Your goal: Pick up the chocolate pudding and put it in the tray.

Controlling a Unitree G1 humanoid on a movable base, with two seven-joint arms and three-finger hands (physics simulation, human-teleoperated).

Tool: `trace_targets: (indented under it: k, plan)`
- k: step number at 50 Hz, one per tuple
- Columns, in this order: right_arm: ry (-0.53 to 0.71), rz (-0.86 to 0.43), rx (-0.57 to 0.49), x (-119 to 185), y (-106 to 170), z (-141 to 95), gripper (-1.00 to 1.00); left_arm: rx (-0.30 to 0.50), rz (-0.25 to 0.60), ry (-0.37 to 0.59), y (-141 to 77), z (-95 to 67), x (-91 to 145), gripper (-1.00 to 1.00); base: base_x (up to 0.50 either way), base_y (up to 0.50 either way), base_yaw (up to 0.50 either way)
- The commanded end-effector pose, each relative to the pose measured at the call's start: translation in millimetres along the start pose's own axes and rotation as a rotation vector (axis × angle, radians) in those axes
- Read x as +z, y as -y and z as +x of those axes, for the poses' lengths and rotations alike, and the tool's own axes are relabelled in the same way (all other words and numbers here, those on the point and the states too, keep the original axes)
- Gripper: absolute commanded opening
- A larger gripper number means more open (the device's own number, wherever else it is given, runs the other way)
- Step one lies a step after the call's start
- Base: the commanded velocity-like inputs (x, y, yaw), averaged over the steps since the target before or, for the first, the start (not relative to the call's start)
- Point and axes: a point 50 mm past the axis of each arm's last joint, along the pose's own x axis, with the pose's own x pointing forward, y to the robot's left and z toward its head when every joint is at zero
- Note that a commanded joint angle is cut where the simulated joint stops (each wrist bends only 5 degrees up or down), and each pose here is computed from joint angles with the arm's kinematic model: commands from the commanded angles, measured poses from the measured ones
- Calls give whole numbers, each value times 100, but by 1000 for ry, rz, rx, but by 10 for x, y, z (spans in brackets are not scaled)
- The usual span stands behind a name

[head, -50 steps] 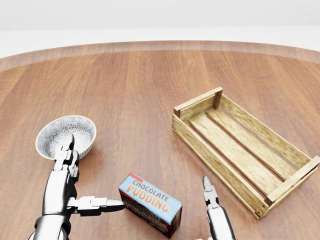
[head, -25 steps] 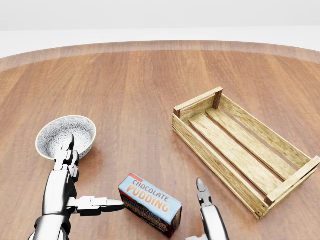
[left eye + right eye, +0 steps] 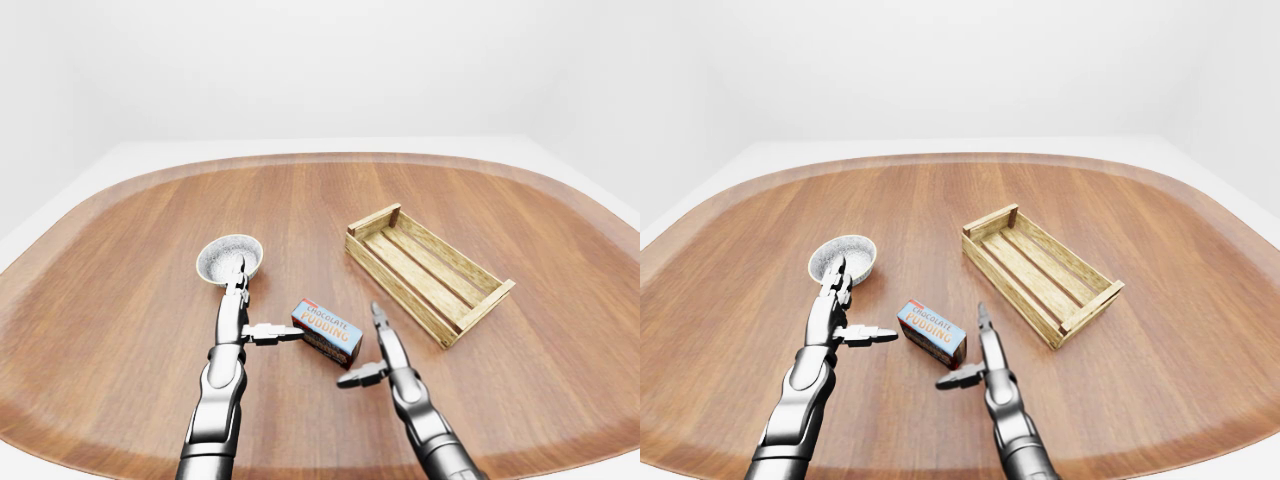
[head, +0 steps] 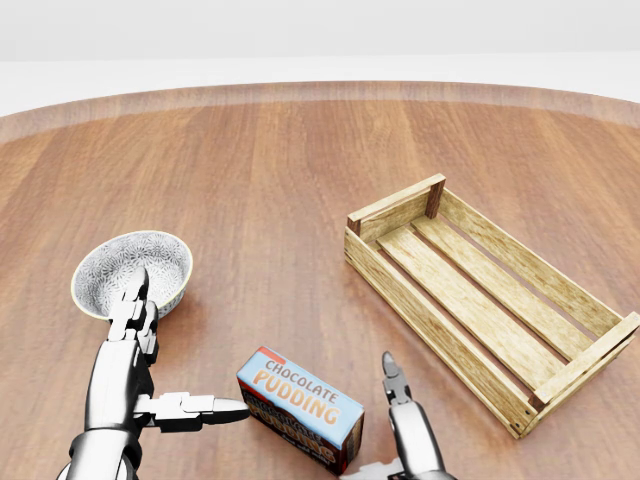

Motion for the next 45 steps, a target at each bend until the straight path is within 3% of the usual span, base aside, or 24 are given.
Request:
trace_targets:
  k: [1,3,5,7,8,11,14,17,30,31,32,45]
  plan:
    - [-40,-20,14,-35,-81,63,100,-8,-19,-2,6,0,-1,100,0,0,0]
    - [19,-5,20,89,-81,51,100,-8,-19,-2,6,1,-2,100,0,0,0]
    - [-24,-20,21,5,-105,65,100,-8,-19,-1,6,0,0,100,0,0,0]
    - [20,-11,26,96,-110,54,100,-8,-19,-1,6,1,-2,100,0,0,0]
    - [-34,-29,25,-13,-132,69,100,-8,-19,-1,6,-1,0,100,0,0,0]
    - [-46,-37,28,-29,-150,77,100,-8,-19,-1,7,-1,4,100,0,0,0]
    - [27,-21,35,121,-159,60,100,-8,-20,-1,6,1,-4,100,0,0,0]
    - [-39,-43,36,-9,-187,80,100,-8,-20,-1,6,2,-5,100,0,0,0]
    - [-68,-72,46,-53,-239,95,100,-6,-21,-1,7,1,0,100,0,0,0]
    - [-68,-76,47,-53,-244,96,-12,-5,-21,-2,7,4,-3,100,0,0,0]
    - [-67,-76,47,-52,-247,95,-100,-5,-22,-2,6,5,-3,100,0,0,0]
    - [-27,-56,50,12,-244,63,-100,-5,-22,-1,1,1,9,100,0,0,0]
